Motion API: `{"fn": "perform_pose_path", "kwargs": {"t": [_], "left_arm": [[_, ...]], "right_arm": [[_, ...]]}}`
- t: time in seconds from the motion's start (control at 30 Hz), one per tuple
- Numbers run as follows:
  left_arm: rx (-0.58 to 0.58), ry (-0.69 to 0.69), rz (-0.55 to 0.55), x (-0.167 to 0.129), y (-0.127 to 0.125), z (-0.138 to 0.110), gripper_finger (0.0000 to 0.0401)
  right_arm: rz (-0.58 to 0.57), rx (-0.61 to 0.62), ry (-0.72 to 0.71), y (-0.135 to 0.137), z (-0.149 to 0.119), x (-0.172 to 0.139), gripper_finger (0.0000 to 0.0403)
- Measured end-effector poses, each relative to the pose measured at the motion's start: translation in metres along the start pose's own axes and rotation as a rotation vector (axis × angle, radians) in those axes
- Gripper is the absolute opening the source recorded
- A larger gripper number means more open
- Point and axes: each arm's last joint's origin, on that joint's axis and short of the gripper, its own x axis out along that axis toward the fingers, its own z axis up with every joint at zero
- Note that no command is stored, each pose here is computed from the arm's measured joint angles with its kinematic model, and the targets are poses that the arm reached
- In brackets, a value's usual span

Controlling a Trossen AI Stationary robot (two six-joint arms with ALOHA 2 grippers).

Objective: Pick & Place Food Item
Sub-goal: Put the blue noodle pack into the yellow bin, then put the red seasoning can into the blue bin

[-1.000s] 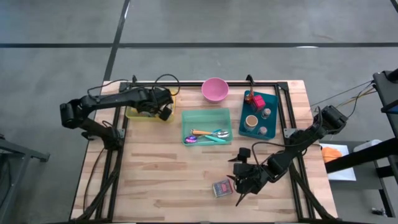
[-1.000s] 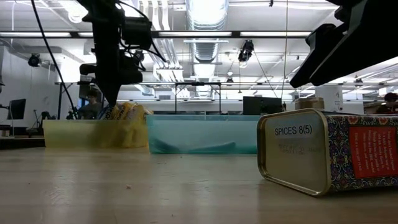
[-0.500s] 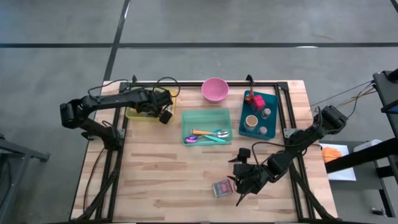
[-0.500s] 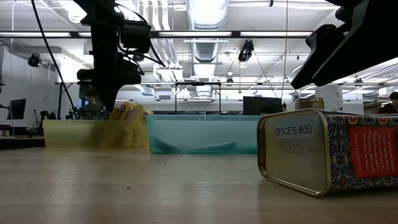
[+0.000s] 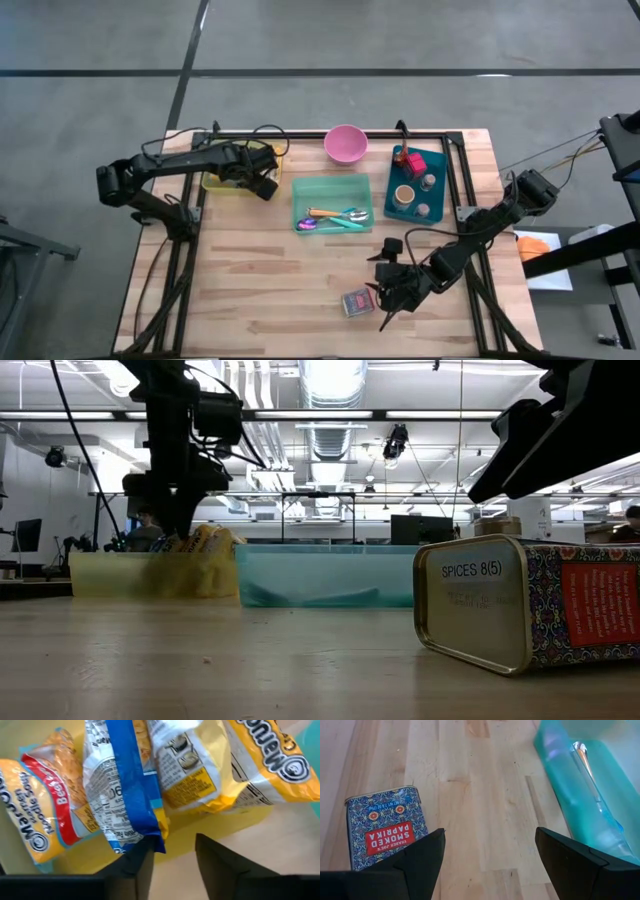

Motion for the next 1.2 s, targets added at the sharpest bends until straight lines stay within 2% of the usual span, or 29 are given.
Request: {"fn": "perform_pose_path", "kwargs": {"t": [0.2, 0.37, 0.6, 0.77, 0.93, 1.1, 1.2], "left_arm": [[-0.002, 0.019, -0.037, -0.002, 0.0, -0.001, 0.0209], [-0.009, -0.001, -0.061, -0.009, 0.003, -0.003, 0.0243], [-0.043, -0.083, -0.121, -0.032, 0.013, -0.009, 0.0271], [-0.007, -0.144, -0.182, -0.05, 0.012, -0.02, 0.0274], [0.095, -0.191, -0.285, -0.064, -0.007, -0.036, 0.0274], [0.218, -0.237, -0.44, -0.077, -0.039, -0.056, 0.0274], [0.252, -0.274, -0.528, -0.086, -0.054, -0.068, 0.0274]], "right_arm": [[0.003, 0.0, 0.002, 0.0, 0.0, 0.0, 0.0307], [0.014, -0.001, 0.01, 0.0, 0.0, 0.0, 0.0307], [0.026, -0.002, 0.02, 0.001, -0.001, 0.0, 0.0307], [0.047, 0.002, 0.032, 0.001, -0.001, 0.0, 0.0307], [0.19, 0.015, 0.116, 0.005, -0.003, -0.001, 0.0307], [0.216, 0.041, 0.125, 0.007, -0.003, -0.001, 0.0307], [0.265, 0.06, 0.145, 0.008, -0.002, -0.001, 0.0307]]}}
